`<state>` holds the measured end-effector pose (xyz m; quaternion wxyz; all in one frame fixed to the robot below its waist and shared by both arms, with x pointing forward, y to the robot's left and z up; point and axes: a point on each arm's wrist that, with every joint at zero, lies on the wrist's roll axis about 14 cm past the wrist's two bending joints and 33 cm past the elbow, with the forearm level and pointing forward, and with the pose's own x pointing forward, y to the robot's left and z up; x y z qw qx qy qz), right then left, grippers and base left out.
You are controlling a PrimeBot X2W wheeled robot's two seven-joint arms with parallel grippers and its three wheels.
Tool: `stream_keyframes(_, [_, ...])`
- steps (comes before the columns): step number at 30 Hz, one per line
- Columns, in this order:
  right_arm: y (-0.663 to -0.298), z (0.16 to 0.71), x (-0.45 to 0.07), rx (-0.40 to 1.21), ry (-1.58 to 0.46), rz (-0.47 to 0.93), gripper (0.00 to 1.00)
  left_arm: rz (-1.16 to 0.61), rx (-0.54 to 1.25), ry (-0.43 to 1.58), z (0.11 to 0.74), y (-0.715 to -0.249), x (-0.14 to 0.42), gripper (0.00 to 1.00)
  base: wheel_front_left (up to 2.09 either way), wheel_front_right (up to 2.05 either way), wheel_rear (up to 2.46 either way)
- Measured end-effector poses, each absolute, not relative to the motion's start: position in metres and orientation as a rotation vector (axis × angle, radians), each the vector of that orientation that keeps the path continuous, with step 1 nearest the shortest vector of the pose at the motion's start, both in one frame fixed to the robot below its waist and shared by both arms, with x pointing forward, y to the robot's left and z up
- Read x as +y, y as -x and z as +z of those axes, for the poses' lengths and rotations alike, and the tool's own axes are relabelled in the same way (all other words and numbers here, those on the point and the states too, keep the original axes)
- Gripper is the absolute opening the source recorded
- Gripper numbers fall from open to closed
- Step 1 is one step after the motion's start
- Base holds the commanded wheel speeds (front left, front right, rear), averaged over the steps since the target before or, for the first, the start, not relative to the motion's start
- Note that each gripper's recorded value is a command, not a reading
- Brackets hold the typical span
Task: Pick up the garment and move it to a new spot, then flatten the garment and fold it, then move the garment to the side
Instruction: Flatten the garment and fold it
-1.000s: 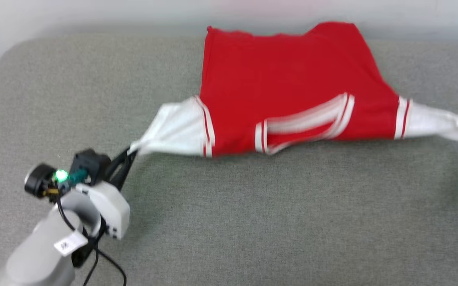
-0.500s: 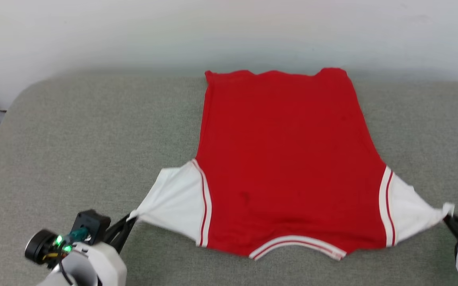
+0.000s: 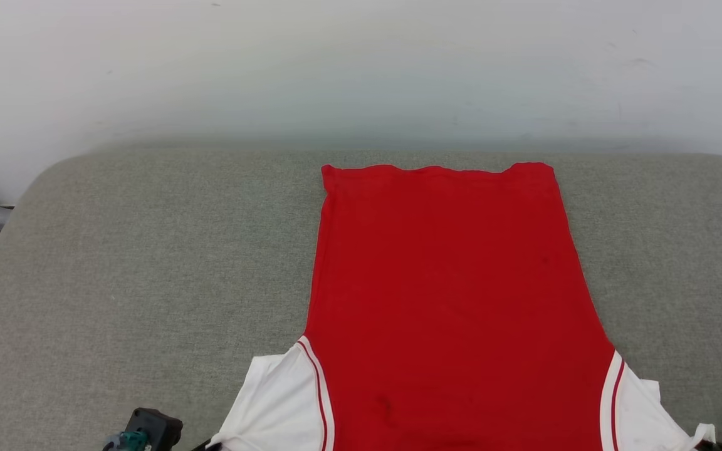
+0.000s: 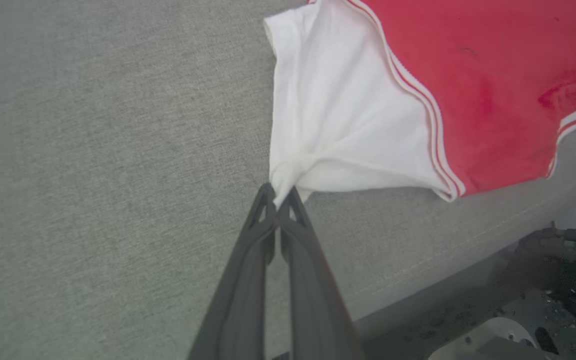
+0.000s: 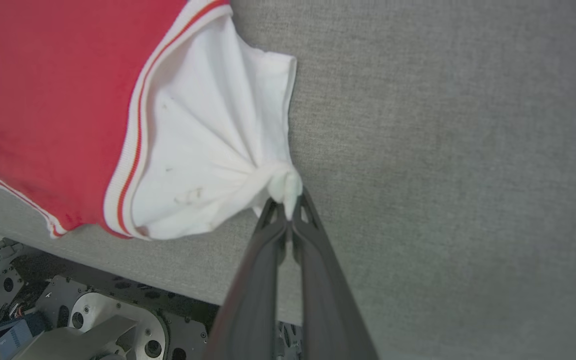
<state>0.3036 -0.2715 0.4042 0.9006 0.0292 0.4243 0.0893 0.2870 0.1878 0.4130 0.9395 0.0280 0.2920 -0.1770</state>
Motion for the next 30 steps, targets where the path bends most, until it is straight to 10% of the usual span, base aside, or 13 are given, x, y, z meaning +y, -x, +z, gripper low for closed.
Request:
stream_keyframes(4, [-0.299, 0.405, -0.266, 0.914, -0.064, 0.202, 0.00, -0.372, 0.606, -0.036, 0.415, -0.286, 0.180, 0.00, 0.00, 0.00, 0.00])
stream_keyframes(5, [-0.301, 0.407, -0.267, 0.914, -0.068, 0.198, 0.22, -0.378, 0.617, -0.027, 0.415, -0.285, 0.178, 0.00, 0.00, 0.00, 0.00])
stream_keyframes(6, [-0.303, 0.409, -0.269, 0.915, -0.071, 0.191, 1.00, -0.387, 0.623, -0.026, 0.415, -0.284, 0.175, 0.00, 0.00, 0.00, 0.00])
stream_keyframes(30, [-0.490, 0.479, -0.208, 0.936, -0.035, 0.293, 1.00, -0.519, 0.642, -0.017, 0.464, -0.316, 0.132, 0.00, 0.00, 0.00, 0.00])
